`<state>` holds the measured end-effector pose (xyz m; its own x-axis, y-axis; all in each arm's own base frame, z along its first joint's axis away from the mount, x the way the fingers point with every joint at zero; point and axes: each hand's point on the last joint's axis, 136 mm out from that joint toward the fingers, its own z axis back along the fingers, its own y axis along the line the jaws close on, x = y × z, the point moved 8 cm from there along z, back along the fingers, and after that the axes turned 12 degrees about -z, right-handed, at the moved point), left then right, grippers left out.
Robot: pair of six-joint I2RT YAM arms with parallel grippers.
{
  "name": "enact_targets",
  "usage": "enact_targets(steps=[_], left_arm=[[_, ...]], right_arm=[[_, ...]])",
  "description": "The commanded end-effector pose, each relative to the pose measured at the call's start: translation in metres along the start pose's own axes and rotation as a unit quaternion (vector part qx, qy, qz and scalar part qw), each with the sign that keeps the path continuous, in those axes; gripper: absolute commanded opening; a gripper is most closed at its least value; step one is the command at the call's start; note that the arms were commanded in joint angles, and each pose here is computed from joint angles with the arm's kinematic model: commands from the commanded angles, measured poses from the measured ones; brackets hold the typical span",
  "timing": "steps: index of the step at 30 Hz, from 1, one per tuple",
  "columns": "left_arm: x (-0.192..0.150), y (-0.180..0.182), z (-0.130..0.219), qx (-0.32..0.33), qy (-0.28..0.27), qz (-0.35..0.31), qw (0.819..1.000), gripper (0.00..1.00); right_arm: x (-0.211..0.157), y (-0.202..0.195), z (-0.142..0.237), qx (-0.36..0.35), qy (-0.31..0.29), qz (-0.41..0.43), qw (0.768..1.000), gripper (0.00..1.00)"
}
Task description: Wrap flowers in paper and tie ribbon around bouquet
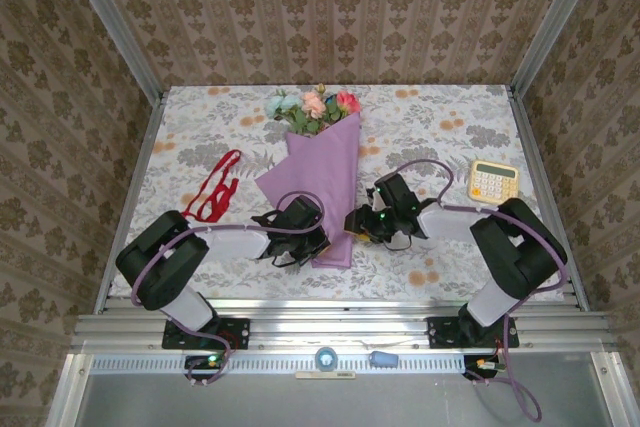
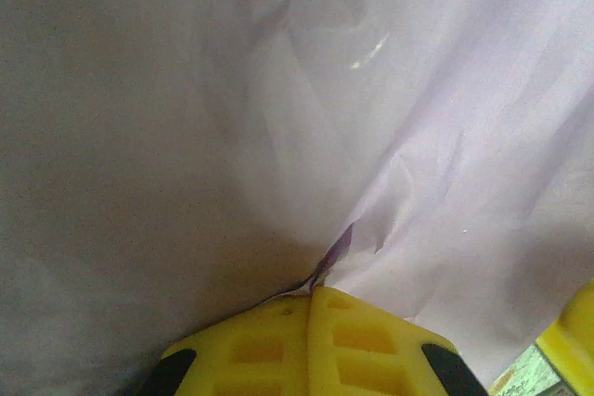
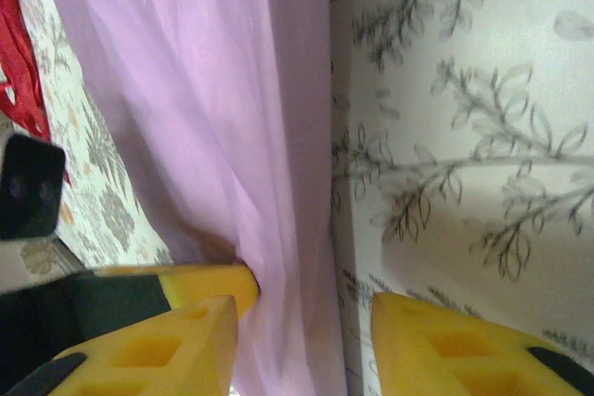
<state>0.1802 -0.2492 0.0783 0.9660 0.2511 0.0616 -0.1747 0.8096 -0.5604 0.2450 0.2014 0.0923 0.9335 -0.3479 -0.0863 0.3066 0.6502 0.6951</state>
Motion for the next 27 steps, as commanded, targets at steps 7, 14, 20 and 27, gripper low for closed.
enact_targets(steps=[7,14,20,27], left_arm=[[-0.017,0.063,-0.01,0.149,0.035,0.013,0.988,0.0],[-0.017,0.06,-0.01,0.147,0.034,0.01,0.989,0.0],[-0.017,0.06,-0.01,0.147,0.033,0.009,0.989,0.0],[-0.017,0.059,-0.01,0.145,0.032,0.006,0.989,0.0]], right_arm=[[-0.022,-0.003,-0.009,-0.001,0.017,-0.005,1.0,0.02],[-0.037,-0.009,-0.007,-0.017,0.021,-0.002,1.0,0.39],[-0.05,-0.017,-0.017,-0.035,0.035,-0.001,0.999,0.25],[-0.052,-0.017,-0.012,-0.041,0.025,-0.008,0.999,0.33]])
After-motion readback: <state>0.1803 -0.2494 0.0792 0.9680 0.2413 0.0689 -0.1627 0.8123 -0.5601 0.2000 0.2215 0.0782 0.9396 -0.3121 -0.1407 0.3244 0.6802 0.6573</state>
